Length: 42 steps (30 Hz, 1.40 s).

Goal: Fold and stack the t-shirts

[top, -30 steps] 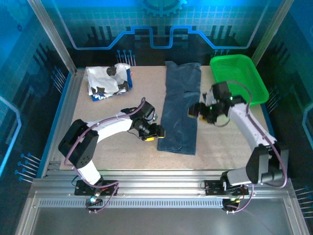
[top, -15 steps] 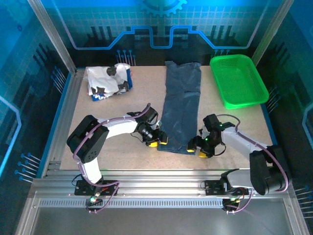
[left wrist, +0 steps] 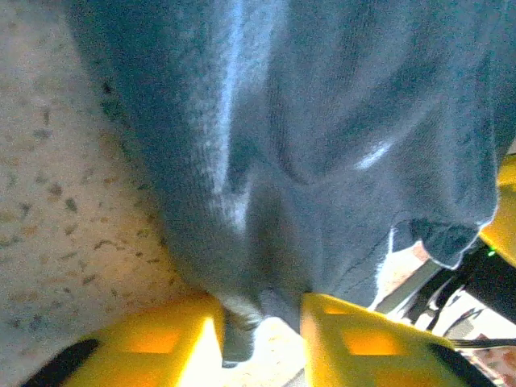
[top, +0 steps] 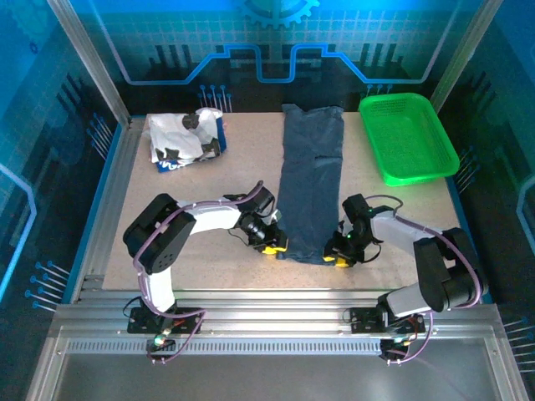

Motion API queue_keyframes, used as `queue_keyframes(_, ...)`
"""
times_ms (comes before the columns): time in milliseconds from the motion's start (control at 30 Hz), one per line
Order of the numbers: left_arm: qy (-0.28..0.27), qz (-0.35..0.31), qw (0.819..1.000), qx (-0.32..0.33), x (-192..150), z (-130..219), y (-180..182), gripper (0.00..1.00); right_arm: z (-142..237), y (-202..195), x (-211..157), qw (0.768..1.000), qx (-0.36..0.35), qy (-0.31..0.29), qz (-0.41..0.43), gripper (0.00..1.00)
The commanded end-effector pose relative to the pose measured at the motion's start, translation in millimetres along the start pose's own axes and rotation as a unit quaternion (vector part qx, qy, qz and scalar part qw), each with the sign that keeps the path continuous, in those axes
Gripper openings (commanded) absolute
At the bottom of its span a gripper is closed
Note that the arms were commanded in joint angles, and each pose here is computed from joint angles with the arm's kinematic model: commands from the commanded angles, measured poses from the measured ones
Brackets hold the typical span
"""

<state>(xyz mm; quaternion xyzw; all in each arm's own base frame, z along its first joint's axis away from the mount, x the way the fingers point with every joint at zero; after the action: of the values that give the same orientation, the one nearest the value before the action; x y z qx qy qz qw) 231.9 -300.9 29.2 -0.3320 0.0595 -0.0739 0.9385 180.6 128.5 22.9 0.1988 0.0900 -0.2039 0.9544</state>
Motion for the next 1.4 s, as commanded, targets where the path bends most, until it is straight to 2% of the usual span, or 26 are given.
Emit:
queue_keyframes(0, 0.014, 0.01, 1.0, 0.011, -6.6, -2.9, 4.4, 0.2, -4.9, 12.5, 3.8, 0.999, 0.025, 0.002, 0.025, 0.17)
queue_keyframes(67, 0.015, 0.009, 1.0, 0.022, -11.2, 1.5, 7.0, 0.12, -1.3, 9.2, -1.9, 0.999, 0.019, 0.008, 0.028, 0.07)
queue_keyframes(167, 0.018, 0.005, 0.999, 0.033, -20.0, 8.8, 8.8, 0.04, 5.9, 4.7, -15.4, 0.999, 0.015, 0.02, 0.032, 0.03)
queue_keyframes(533, 0.04, -0.004, 0.998, 0.051, -82.7, 31.2, -0.3, 0.0, 25.3, -7.1, -88.1, 0.997, 0.02, 0.075, 0.029, 0.01)
queue_keyframes(633, 0.033, -0.005, 0.998, 0.045, -87.7, 40.1, -10.4, 0.0, 30.1, -1.3, -97.0, 0.996, 0.034, 0.076, 0.024, 0.01)
queue_keyframes(900, -0.012, -0.035, 0.999, 0.018, -51.8, 83.2, -59.8, 0.0, 76.7, 27.1, -80.1, 0.998, 0.034, 0.027, 0.052, 0.01)
queue_keyframes(1067, -0.049, -0.035, 0.998, -0.012, -11.9, 109.1, -75.9, 0.0, 107.7, 53.3, -43.2, 0.996, 0.051, -0.01, 0.066, 0.01)
queue_keyframes(1367, -0.1, -0.039, 0.994, -0.022, 55.3, 138.5, -78.5, 0.0, 138.6, 85.2, 28.4, 0.993, 0.062, -0.053, 0.085, 0.0)
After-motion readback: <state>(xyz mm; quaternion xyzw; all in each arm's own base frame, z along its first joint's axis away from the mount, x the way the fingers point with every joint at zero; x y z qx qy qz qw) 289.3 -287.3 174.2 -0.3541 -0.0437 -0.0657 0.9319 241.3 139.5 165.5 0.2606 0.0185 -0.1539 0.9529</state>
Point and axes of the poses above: each hand's point on the last joint's axis, 136 mm out from that joint toward the fingers, its own z axis back along the fingers, its own y axis along the line the jaws close on, x = y × z, the point moved 1 cm from there along z, back along the fingers, and after that the axes turned 7 degrees about -z, right-handed, at the moved point
